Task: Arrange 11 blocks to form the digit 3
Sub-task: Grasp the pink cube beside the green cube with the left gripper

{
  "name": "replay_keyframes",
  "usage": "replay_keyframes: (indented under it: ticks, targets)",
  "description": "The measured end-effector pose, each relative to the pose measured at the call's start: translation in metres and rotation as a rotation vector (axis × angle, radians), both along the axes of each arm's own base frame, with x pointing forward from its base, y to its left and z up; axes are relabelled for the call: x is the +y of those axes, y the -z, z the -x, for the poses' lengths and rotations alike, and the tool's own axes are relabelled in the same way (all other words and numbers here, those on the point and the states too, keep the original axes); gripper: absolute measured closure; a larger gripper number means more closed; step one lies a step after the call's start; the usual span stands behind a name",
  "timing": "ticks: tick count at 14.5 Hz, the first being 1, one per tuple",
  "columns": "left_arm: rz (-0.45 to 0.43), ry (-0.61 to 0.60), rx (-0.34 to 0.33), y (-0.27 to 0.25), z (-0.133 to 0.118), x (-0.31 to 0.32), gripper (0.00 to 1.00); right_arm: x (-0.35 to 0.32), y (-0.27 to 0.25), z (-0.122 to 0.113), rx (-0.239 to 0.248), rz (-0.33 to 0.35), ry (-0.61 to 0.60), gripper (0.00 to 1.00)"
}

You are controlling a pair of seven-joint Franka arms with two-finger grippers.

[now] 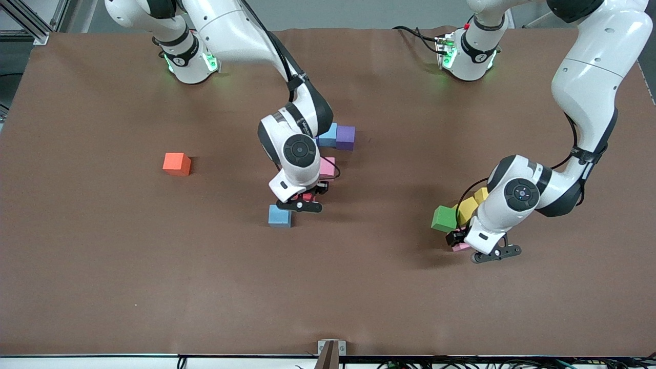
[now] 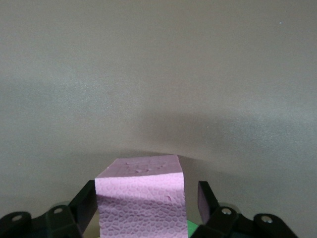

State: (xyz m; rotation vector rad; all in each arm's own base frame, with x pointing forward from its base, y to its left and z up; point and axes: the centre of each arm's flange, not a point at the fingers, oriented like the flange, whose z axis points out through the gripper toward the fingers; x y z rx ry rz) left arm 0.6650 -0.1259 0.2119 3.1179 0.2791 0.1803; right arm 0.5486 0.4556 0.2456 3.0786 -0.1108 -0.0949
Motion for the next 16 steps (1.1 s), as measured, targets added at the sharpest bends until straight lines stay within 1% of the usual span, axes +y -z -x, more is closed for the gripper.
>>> replay_keyframes:
  ticks: [2,3,4,5,7,9,11,13,16]
  targets:
    - [0.001,0.0,-0.002,0.0,0.0,0.0,0.33,-0.007,0.005,-0.002,-0.041,-0.022,-0.035,0.43]
    - [0.002,-0.001,-0.005,-0.002,-0.001,0.0,0.41,-0.013,0.01,-0.001,-0.062,-0.034,-0.045,0.43]
    - [0.003,-0.005,-0.009,-0.003,-0.003,0.001,0.41,-0.021,0.016,0.001,-0.073,-0.037,-0.048,0.43]
    - [0.004,-0.011,-0.013,-0.004,-0.004,0.002,0.42,-0.027,0.021,0.004,-0.072,-0.036,-0.05,0.43]
    - [0.01,-0.047,-0.023,-0.008,-0.007,0.003,0.46,-0.033,0.026,0.008,-0.065,-0.032,-0.05,0.43]
    - [0.009,-0.084,-0.028,-0.014,-0.012,0.005,0.46,-0.033,0.027,0.012,-0.06,-0.031,-0.052,0.43]
    - [-0.005,-0.11,0.0,-0.025,-0.013,0.006,0.46,-0.03,0.026,0.014,-0.058,-0.033,-0.057,0.43]
    - [-0.005,-0.156,0.037,-0.048,-0.012,-0.001,0.46,-0.028,0.026,0.017,-0.056,-0.034,-0.06,0.43]
    - [-0.011,-0.296,0.07,-0.082,0.002,-0.033,0.46,-0.026,0.029,0.023,-0.047,-0.032,-0.066,0.43]
